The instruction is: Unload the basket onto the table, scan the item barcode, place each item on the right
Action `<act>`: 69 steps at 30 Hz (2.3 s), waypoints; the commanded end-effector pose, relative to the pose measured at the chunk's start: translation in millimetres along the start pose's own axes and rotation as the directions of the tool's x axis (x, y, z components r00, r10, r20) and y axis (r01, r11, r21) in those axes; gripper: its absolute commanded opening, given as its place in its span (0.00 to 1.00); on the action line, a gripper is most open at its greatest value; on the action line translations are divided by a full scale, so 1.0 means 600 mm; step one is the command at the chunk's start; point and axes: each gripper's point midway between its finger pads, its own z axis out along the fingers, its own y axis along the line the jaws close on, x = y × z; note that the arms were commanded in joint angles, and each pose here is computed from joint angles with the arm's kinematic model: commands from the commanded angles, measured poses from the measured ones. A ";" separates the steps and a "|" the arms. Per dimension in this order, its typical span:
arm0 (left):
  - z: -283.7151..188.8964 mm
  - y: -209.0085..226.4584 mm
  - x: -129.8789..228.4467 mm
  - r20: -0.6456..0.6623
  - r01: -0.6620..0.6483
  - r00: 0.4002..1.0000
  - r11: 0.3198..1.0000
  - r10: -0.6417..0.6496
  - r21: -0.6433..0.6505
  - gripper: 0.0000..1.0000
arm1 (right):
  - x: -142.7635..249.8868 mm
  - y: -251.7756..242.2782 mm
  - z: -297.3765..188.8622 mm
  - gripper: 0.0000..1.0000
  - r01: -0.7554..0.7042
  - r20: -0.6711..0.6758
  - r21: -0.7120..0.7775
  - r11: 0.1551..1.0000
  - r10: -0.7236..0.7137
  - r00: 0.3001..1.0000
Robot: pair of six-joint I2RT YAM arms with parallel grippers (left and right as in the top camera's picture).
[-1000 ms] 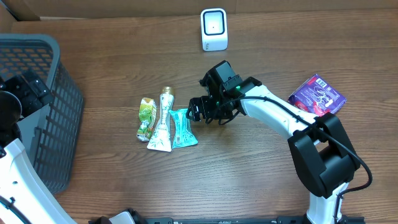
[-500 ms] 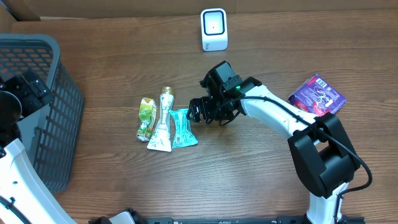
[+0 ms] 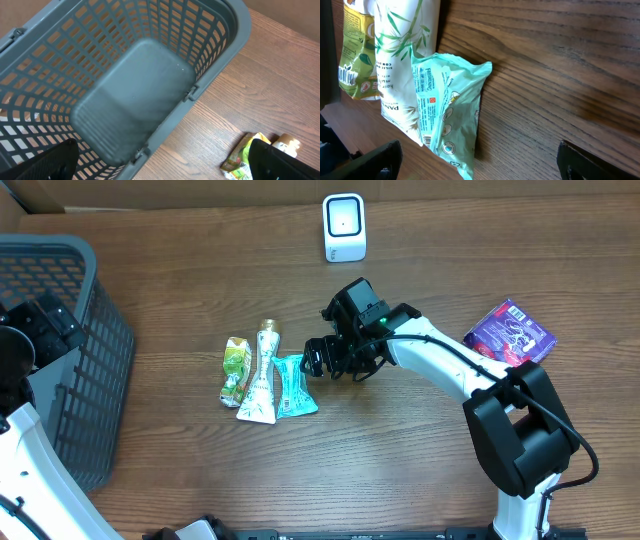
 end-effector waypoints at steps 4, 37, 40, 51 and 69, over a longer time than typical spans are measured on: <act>-0.004 0.003 -0.005 0.013 0.013 1.000 1.000 -0.013 -0.008 0.99 | -0.010 -0.011 -0.002 0.99 -0.002 0.015 -0.005 1.000 0.002 1.000; -0.004 0.003 -0.005 0.013 0.013 1.000 1.000 -0.013 -0.008 1.00 | -0.033 0.012 0.134 0.66 0.031 0.091 -0.042 0.999 -0.027 0.995; -0.004 0.003 -0.005 0.013 0.013 1.000 1.000 -0.013 -0.008 0.99 | -0.029 0.004 0.144 0.47 -0.005 0.080 -0.039 0.999 0.008 0.997; -0.004 0.003 -0.005 0.013 0.013 1.000 1.000 -0.013 -0.008 1.00 | -0.047 -0.006 0.117 0.04 -0.046 0.094 -0.060 0.997 0.051 0.994; -0.004 0.003 -0.005 0.013 0.013 1.000 1.000 -0.013 -0.008 1.00 | -0.113 -0.165 -0.124 0.11 -0.471 0.479 0.274 0.838 0.306 0.823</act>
